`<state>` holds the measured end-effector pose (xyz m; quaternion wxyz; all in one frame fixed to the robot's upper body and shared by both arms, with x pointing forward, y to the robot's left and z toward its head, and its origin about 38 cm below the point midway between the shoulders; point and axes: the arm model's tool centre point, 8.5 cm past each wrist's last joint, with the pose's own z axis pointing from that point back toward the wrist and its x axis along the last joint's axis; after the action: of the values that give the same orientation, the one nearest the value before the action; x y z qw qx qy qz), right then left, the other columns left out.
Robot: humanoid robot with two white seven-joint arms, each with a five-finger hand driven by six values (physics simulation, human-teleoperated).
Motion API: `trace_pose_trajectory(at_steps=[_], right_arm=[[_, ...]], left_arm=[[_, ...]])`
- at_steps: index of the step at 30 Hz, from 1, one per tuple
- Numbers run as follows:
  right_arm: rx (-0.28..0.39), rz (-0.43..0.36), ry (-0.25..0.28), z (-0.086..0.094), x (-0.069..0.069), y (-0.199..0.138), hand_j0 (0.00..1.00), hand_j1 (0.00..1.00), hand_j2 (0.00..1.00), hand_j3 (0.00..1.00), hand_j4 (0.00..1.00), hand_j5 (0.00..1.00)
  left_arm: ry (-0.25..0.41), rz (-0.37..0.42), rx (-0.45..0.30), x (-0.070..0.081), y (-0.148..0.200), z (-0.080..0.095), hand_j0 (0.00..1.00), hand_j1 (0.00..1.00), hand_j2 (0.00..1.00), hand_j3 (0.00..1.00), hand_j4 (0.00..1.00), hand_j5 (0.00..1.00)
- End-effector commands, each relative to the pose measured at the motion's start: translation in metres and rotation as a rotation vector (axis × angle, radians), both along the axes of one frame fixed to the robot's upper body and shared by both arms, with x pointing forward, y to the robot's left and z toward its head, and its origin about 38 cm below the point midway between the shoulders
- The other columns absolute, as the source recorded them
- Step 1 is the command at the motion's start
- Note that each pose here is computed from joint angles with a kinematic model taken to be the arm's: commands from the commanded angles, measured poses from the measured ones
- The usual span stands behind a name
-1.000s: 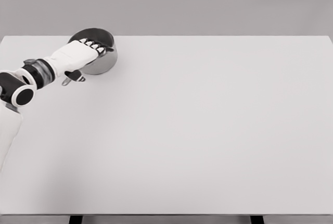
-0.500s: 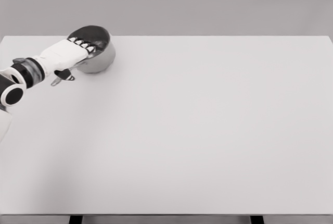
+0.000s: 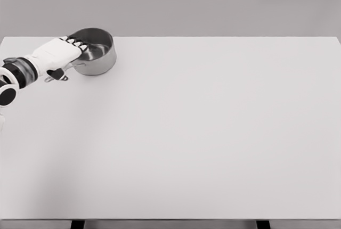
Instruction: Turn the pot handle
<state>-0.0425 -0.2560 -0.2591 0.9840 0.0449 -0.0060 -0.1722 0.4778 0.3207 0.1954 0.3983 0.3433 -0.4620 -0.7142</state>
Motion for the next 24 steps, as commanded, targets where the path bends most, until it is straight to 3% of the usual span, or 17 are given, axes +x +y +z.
trace_pose_trajectory(at_steps=[1, 24], right_arm=[[0.000, 0.000, 0.000, 0.000, 0.000, 0.000, 1.00, 1.00, 1.00, 1.00, 1.00, 1.00], [0.000, 0.000, 0.000, 0.000, 0.000, 0.000, 1.00, 1.00, 1.00, 1.00, 1.00, 1.00]], left_arm=[[-0.005, 0.010, 0.000, 0.000, 0.005, 0.003, 1.00, 1.00, 1.00, 1.00, 1.00, 1.00], [-0.018, 0.076, 0.004, 0.000, 0.031, 0.011, 1.00, 1.00, 1.00, 1.00, 1.00, 1.00]])
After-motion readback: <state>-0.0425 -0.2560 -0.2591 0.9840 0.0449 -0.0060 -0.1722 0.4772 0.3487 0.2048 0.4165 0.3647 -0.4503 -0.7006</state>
